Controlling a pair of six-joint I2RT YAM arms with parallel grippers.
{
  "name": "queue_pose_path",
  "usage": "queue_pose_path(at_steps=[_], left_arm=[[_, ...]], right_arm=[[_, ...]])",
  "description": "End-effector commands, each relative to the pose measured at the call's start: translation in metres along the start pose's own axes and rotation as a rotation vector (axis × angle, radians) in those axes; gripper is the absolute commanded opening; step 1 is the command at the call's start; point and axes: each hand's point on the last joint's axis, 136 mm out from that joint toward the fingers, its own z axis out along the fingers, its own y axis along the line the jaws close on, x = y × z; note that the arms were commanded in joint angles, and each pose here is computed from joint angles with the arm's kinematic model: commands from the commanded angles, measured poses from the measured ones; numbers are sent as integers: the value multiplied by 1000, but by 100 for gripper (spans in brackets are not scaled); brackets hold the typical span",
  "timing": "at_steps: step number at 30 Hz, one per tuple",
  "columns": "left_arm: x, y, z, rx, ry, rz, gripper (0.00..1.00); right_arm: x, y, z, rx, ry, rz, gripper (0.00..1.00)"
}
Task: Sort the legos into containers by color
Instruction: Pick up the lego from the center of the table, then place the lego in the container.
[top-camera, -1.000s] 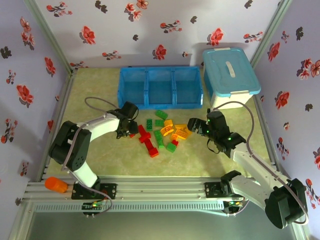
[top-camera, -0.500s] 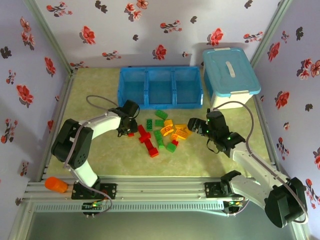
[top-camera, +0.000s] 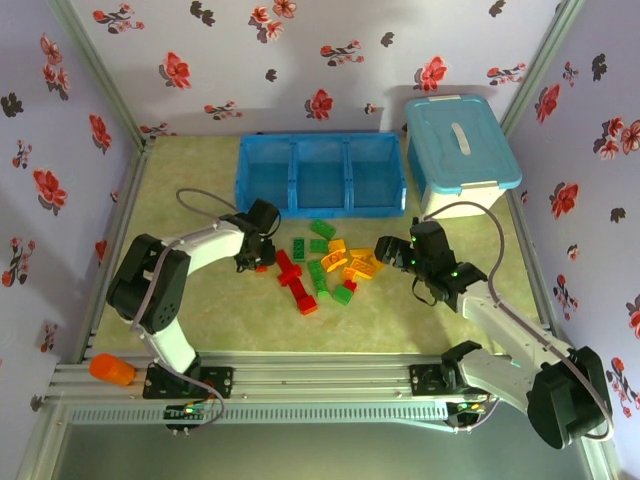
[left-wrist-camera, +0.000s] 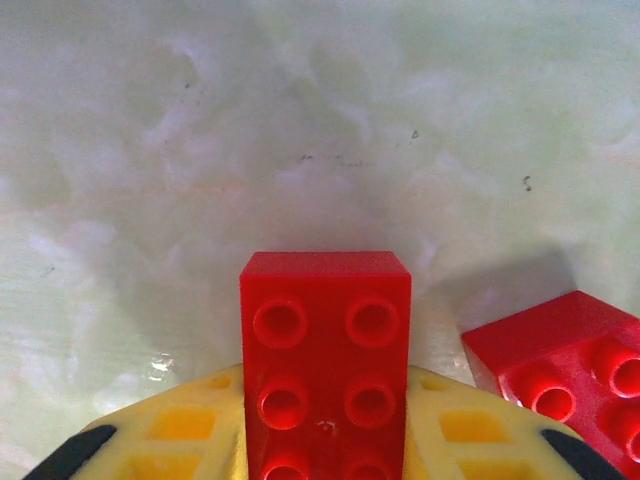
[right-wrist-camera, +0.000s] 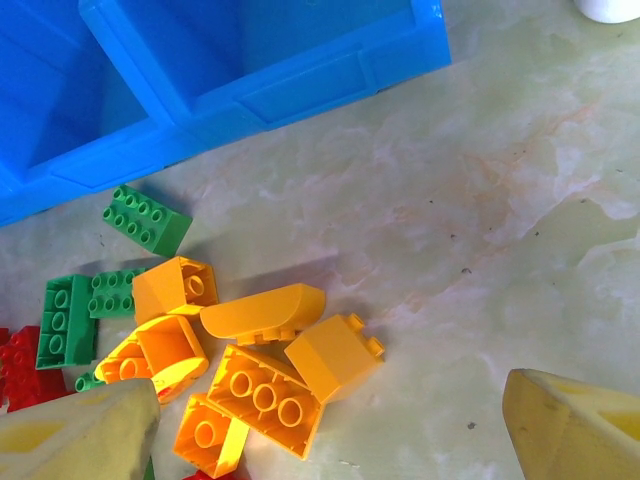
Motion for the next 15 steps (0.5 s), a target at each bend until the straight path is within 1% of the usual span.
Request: queue_pose_path(at_steps=[1, 7, 11, 15], left_arm=[[-18, -3, -22, -10, -45, 27, 22], [-68, -21, -71, 20, -168, 82, 21], [-103, -33, -88, 33, -219, 102, 20], [-138, -40, -93, 37, -253, 103, 20]], right_arm=[[-3, 0, -2, 2, -32, 15, 89], [3, -4, -2, -2, -24, 17, 89], [8, -2, -3, -15, 0, 6, 88], [11, -3, -7, -20, 5, -3, 88]])
